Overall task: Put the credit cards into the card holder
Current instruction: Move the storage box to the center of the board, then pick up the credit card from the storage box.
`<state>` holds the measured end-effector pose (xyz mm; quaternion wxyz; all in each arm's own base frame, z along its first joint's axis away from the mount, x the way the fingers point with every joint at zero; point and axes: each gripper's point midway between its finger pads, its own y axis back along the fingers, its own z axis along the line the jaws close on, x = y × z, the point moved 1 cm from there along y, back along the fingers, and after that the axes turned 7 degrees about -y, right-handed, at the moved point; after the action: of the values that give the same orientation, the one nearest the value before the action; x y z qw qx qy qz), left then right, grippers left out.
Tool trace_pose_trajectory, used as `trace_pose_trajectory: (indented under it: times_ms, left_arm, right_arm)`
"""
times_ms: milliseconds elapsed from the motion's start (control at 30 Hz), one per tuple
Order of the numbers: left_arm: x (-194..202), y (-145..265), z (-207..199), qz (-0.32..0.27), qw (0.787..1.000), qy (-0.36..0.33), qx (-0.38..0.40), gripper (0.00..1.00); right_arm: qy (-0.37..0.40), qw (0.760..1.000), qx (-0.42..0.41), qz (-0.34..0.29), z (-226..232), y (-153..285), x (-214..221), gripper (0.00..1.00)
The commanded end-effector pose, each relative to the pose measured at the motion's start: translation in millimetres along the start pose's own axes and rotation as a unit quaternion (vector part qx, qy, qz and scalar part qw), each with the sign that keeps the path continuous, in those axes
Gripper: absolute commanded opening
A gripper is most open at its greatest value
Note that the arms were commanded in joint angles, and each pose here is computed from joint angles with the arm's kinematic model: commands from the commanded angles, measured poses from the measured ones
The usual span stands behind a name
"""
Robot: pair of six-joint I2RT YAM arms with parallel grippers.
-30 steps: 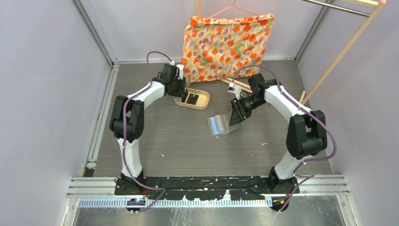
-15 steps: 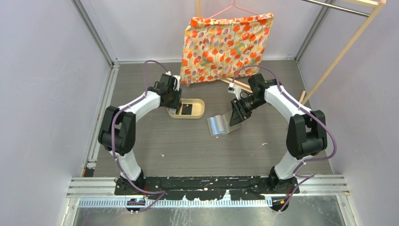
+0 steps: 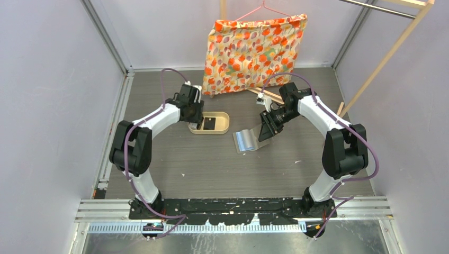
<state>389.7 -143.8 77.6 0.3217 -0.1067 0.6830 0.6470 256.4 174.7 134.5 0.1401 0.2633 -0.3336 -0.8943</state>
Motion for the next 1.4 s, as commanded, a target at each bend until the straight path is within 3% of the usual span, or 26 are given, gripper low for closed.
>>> trace_pose_trajectory:
  times_ms: [0,367,1000,1200,1367]
  left_arm:
    - [-17,19,12,-0.036,0.999,0.009,-0.03,0.5]
    - [-23,23,9,-0.046,0.999,0.005,-0.02,0.61]
    - [-36,42,2,-0.076,0.994,-0.037,-0.062,0.66]
    - [-34,28,-2,-0.062,0.991,-0.081,-0.088,0.75]
    - [-27,10,-3,-0.036,0.99,-0.095,-0.094,0.76]
  right_arm:
    - [0.015,1.0,-0.01,-0.008,5,4,-9,0.32]
    - [0.017,1.0,-0.012,-0.008,6,4,-9,0.32]
    - [0.017,1.0,-0.015,-0.006,7,4,-8,0.32]
    - [0.016,1.0,-0.015,-0.004,7,4,-8,0.32]
    - [0.015,1.0,-0.016,-0.004,6,3,-7,0.32]
